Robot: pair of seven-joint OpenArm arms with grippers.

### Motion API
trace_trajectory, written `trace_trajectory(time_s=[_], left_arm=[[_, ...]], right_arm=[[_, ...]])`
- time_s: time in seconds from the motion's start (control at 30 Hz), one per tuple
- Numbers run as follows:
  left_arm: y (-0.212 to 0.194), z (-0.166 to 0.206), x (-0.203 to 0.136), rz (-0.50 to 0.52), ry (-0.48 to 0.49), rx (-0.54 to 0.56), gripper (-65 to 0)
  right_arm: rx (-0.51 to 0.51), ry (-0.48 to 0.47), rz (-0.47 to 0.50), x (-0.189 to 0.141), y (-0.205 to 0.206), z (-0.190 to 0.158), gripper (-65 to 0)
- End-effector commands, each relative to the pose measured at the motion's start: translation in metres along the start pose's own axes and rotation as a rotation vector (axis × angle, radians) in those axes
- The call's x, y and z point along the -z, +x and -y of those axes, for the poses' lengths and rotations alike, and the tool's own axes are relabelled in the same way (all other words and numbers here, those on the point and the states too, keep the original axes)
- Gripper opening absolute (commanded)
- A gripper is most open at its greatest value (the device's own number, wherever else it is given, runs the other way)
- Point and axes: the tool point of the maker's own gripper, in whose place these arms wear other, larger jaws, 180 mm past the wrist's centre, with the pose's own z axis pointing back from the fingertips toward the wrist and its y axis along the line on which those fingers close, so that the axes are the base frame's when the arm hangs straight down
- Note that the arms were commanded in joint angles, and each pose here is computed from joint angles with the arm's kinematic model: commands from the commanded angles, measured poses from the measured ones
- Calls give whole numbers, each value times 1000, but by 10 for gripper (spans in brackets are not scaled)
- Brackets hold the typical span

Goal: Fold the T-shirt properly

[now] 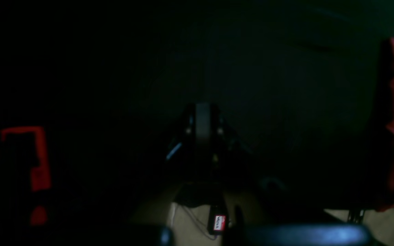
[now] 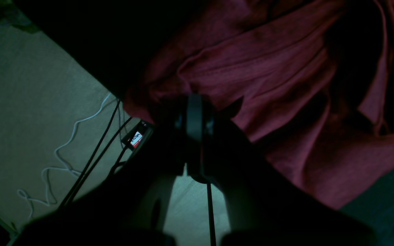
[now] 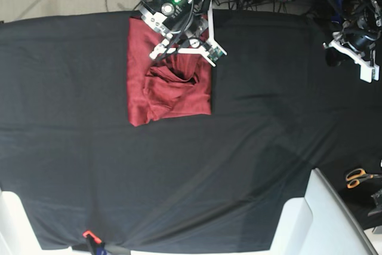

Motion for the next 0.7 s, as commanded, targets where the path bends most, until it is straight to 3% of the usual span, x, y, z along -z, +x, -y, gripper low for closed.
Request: trace_trajectory(time_s=[0.0, 0.07, 0.2, 0.37, 0.5, 0.67], left_arm=[[15, -3, -5, 40, 1, 20, -650], [18, -6, -7, 40, 7, 30, -650], [19, -11, -10, 33, 17, 44, -650], [18, -12, -11, 30, 19, 44, -650], [17, -11, -10, 30, 18, 41, -650], [17, -11, -10, 29, 16, 42, -650]], right_arm=[[33, -3, 83, -9, 32, -5, -648], [65, -27, 121, -20, 41, 7, -648], [264, -142, 140, -45, 40, 61, -648], [442, -282, 95, -47, 14, 133, -647], [498, -340, 77, -38, 1, 164, -647], [494, -345, 39, -22, -6, 170, -647]])
